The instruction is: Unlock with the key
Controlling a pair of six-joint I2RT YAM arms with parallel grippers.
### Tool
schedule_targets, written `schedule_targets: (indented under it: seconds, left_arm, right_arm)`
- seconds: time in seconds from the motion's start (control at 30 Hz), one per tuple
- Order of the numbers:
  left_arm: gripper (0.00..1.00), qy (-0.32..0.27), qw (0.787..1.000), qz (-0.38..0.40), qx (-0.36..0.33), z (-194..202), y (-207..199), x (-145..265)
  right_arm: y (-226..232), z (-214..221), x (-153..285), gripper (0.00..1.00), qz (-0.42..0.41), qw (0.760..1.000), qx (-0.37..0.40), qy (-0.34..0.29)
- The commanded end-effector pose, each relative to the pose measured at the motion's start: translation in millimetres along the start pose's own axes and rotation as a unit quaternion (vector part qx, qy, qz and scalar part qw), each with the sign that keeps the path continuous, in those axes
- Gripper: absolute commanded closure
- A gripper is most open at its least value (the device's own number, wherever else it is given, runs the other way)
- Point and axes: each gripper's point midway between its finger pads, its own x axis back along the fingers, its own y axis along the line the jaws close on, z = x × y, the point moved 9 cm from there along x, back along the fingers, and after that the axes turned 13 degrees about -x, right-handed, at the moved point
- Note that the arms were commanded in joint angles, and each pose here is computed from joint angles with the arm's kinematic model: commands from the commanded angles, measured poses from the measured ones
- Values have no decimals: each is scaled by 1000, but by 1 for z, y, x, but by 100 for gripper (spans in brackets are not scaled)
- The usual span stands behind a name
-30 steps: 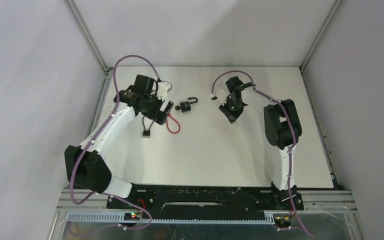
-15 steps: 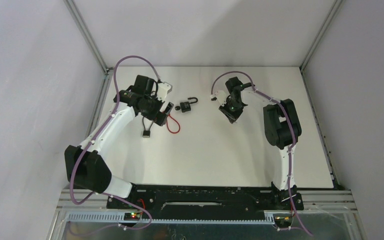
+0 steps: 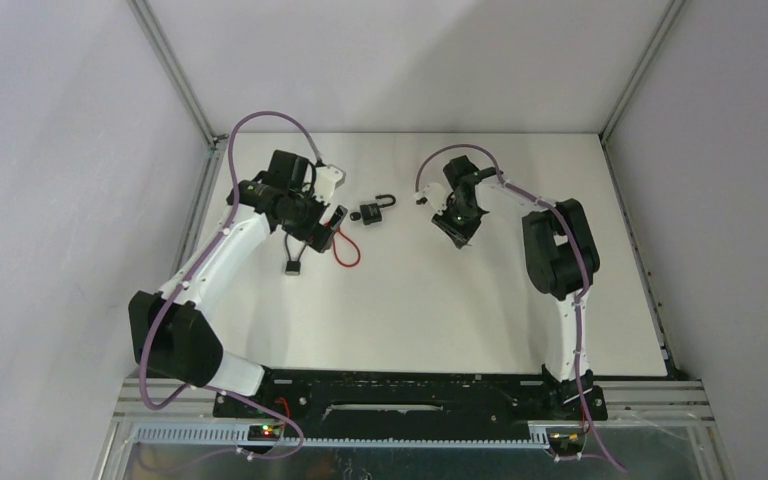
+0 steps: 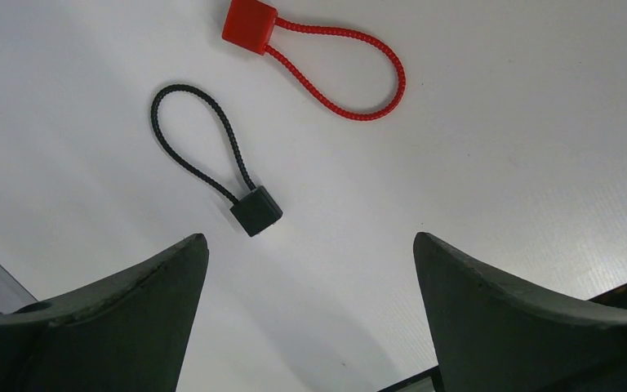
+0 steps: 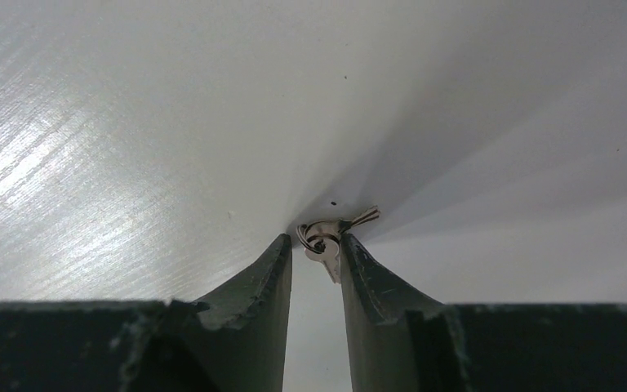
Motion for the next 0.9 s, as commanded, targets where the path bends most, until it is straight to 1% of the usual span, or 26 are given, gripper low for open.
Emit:
schedule_targets:
  seconds: [0.0, 0.43, 0.57, 0.73, 0.8, 0.83, 0.87]
  left_arm:
    - [2, -29, 999, -5, -16, -4, -1, 15]
    - [2, -26, 999, -2, -22, -1, -3, 15]
    - [2, -26, 999, -2, -24, 0, -3, 15]
    - [2, -26, 999, -2, -24, 0, -3, 16]
    - [2, -31, 999, -3, -26, -2, -3, 18]
    - [2, -34, 999, -2, -27, -3, -3, 19]
    - [2, -41, 999, 0, -28, -5, -3, 21]
  right_arm:
    - [-1, -16, 11, 70, 25, 999, 19, -30]
    - [5, -25, 9, 71, 45, 998, 37, -34]
    - [6, -25, 8, 77, 45, 998, 39, -31]
    - [8, -23, 9, 90, 45, 998, 39, -26]
    - [8, -24, 13, 98, 43, 998, 38, -30]
    - [10, -25, 17, 100, 41, 998, 36, -35]
    - [11, -26, 22, 100, 37, 998, 35, -42]
